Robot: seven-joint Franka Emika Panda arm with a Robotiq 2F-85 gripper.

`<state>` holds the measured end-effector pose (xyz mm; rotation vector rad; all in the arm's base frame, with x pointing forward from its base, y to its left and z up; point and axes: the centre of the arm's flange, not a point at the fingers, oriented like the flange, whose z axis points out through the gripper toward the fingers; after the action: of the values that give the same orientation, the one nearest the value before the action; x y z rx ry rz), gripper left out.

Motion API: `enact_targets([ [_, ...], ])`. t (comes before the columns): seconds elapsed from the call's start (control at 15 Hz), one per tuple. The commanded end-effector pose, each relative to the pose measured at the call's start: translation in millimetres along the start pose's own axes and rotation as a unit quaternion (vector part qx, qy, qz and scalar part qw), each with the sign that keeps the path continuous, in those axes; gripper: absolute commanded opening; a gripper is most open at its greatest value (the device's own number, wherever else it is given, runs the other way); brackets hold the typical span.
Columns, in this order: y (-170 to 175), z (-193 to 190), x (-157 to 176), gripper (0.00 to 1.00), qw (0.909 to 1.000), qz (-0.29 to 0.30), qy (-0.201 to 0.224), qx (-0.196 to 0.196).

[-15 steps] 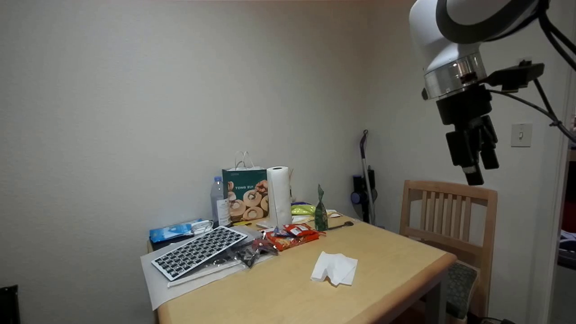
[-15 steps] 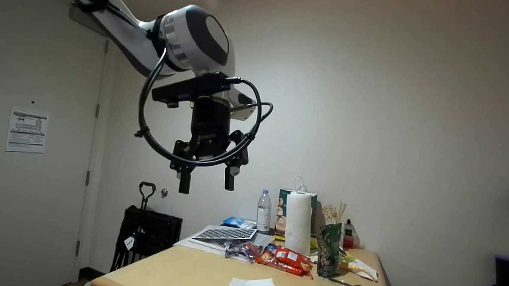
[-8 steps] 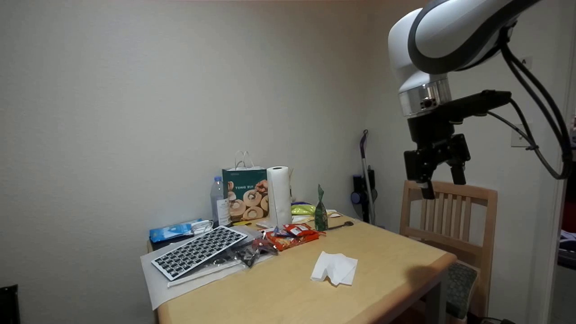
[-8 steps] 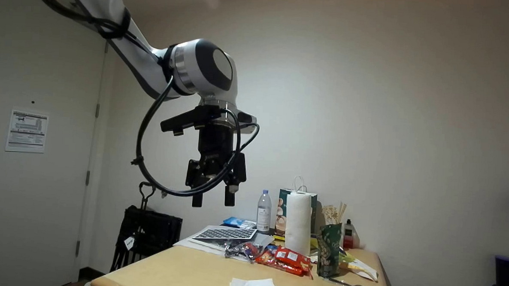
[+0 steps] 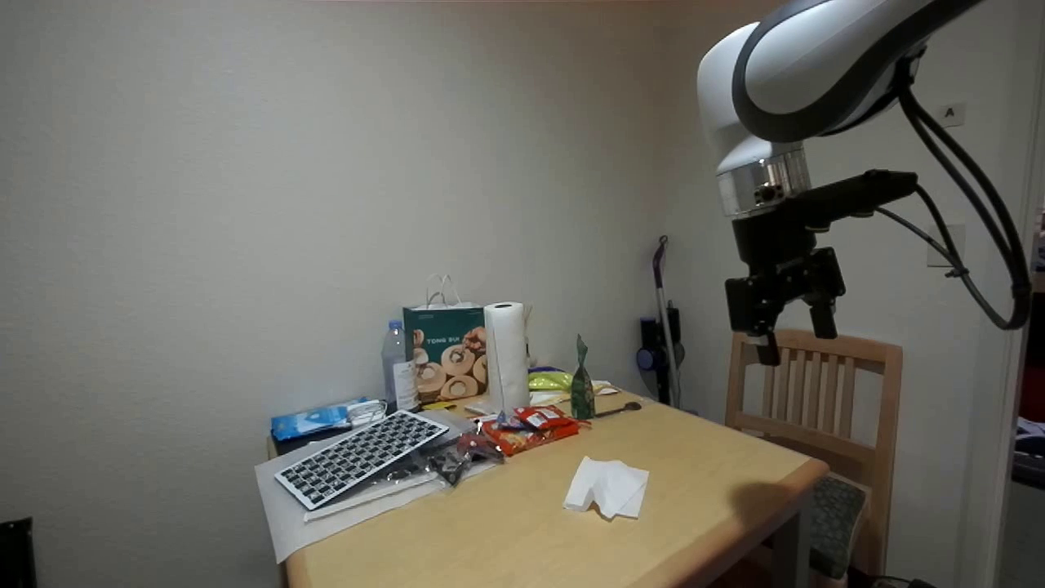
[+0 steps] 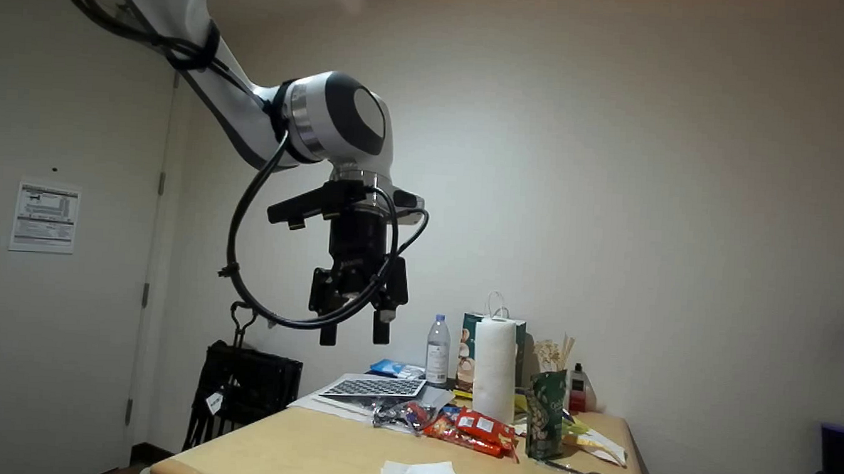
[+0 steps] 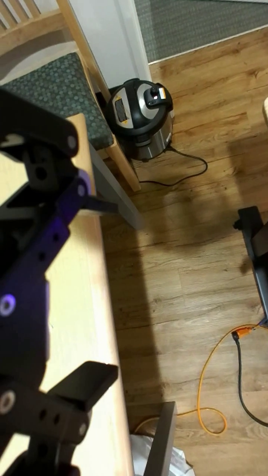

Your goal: Wipe the table with the cloth

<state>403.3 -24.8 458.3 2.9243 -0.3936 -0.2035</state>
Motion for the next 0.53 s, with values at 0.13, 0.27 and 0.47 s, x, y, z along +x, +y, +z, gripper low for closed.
enact_targets([
  [0.13, -41, 26, 47, 1.00, 0.9982, 0.016, 0.057, -0.014],
  [0.27, -53, 37, 61, 1.00, 0.9983, -0.012, 0.056, -0.011],
  [0.47, -52, 47, 69, 1.00, 0.9990, -0.029, 0.031, -0.013],
])
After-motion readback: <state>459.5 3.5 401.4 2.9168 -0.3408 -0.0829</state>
